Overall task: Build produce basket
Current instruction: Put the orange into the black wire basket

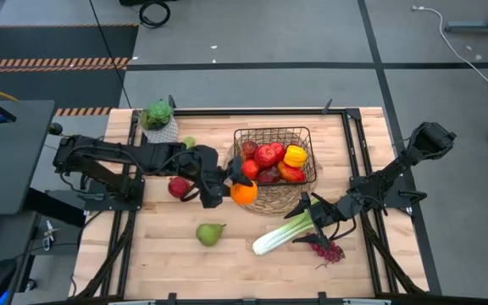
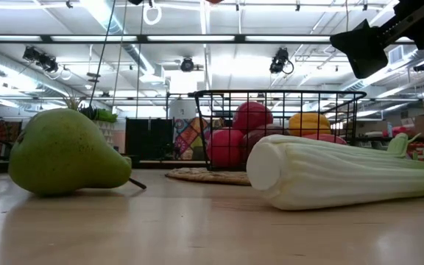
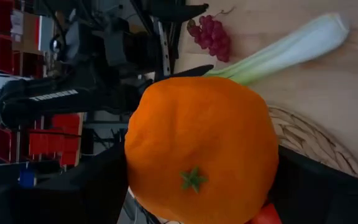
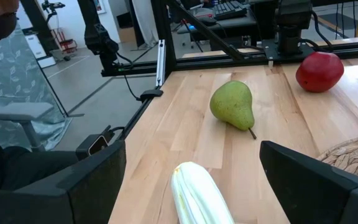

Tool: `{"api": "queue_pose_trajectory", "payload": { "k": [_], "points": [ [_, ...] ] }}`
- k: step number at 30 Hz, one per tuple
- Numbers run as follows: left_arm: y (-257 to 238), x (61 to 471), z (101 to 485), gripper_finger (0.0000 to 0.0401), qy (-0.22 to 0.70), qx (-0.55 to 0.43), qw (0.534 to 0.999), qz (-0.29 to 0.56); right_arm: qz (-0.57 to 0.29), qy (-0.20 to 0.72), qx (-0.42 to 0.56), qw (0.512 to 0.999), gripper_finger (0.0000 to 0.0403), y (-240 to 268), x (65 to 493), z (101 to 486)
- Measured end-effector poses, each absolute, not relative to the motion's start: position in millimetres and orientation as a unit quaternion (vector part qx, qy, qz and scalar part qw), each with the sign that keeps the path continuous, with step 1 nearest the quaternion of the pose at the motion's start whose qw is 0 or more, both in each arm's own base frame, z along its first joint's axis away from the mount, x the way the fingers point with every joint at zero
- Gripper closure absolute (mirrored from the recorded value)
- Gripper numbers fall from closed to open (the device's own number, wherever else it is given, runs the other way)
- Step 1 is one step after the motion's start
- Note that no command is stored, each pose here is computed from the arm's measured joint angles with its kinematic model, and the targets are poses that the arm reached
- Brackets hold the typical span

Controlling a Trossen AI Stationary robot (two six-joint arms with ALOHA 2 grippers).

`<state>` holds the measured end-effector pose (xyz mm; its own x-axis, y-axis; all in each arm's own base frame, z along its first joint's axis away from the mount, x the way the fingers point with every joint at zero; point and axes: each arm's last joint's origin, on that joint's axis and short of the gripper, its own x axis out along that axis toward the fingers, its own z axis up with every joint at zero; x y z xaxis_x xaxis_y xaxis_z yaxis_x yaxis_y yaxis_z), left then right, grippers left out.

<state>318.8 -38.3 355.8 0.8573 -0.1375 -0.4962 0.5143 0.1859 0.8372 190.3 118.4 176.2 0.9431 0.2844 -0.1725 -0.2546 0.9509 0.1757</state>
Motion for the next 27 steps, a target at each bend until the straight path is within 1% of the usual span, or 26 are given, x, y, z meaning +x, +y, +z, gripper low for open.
{"api": "queue_pose_trajectory", "payload": {
  "k": [6,12,19,24,27],
  "points": [
    [-38,319,357,0.0076,0.16,0.576,0.774,-0.208,0.137,0.098,0.076,0.983,0.003,118,190,176],
    [-38,321,356,0.0076,0.172,0.507,0.82,-0.201,0.137,0.098,0.075,0.983,0.003,118,190,176],
    [-42,328,349,0.0076,0.192,0.361,0.888,-0.208,0.137,0.097,0.076,0.983,0.003,118,190,176],
    [-43,339,343,0.0076,0.204,0.248,0.93,-0.181,0.138,0.094,0.076,0.983,0.003,118,190,177],
    [-44,348,335,0.0076,0.214,0.18,0.946,-0.166,0.138,0.091,0.077,0.983,0.003,119,191,178]
  ]
}}
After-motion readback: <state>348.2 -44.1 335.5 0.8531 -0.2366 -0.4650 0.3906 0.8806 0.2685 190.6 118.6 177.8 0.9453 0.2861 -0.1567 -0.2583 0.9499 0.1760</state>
